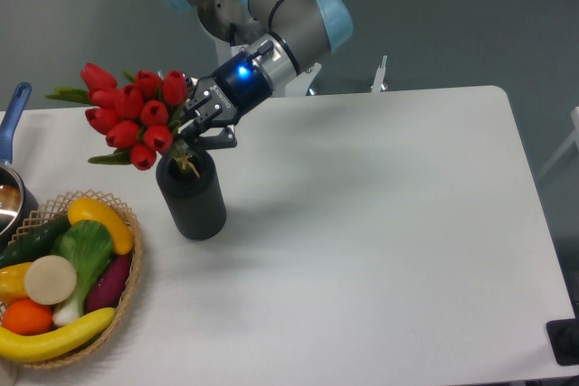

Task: Insert the flowers into the vase
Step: 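Lower the tulip stems down into the vase opening, then open the gripper to release the tulip stems in the vase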

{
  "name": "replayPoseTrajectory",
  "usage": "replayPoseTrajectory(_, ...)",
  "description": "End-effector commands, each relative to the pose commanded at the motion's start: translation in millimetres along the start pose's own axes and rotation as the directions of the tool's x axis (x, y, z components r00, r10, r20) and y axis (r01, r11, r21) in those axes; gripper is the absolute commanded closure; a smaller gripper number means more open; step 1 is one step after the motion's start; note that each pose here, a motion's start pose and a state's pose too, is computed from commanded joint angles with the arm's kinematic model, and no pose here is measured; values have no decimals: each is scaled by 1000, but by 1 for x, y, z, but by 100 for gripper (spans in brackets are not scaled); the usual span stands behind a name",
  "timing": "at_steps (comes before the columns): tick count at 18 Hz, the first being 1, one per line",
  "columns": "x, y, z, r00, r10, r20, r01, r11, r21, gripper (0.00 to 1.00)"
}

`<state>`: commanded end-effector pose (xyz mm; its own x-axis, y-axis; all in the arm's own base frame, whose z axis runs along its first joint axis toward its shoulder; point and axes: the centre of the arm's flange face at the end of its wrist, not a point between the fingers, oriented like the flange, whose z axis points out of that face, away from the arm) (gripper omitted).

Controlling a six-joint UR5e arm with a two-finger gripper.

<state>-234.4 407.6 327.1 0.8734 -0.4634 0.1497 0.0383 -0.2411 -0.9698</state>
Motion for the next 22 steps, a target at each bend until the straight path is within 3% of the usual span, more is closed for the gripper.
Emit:
replayPoseTrajectory(3,0,4,1,1000,-9,-2,9,1000,-2,44)
replayPoseTrajectory(6,0,6,1,1000,-14,-2,14,1000,-5,34)
replayPoseTrajectory(9,4,9,1,1000,-21,-2,21,1000,-5,1)
replayPoseTrajectory(22,10,11,-7,999,-33,17,33,999,-3,0)
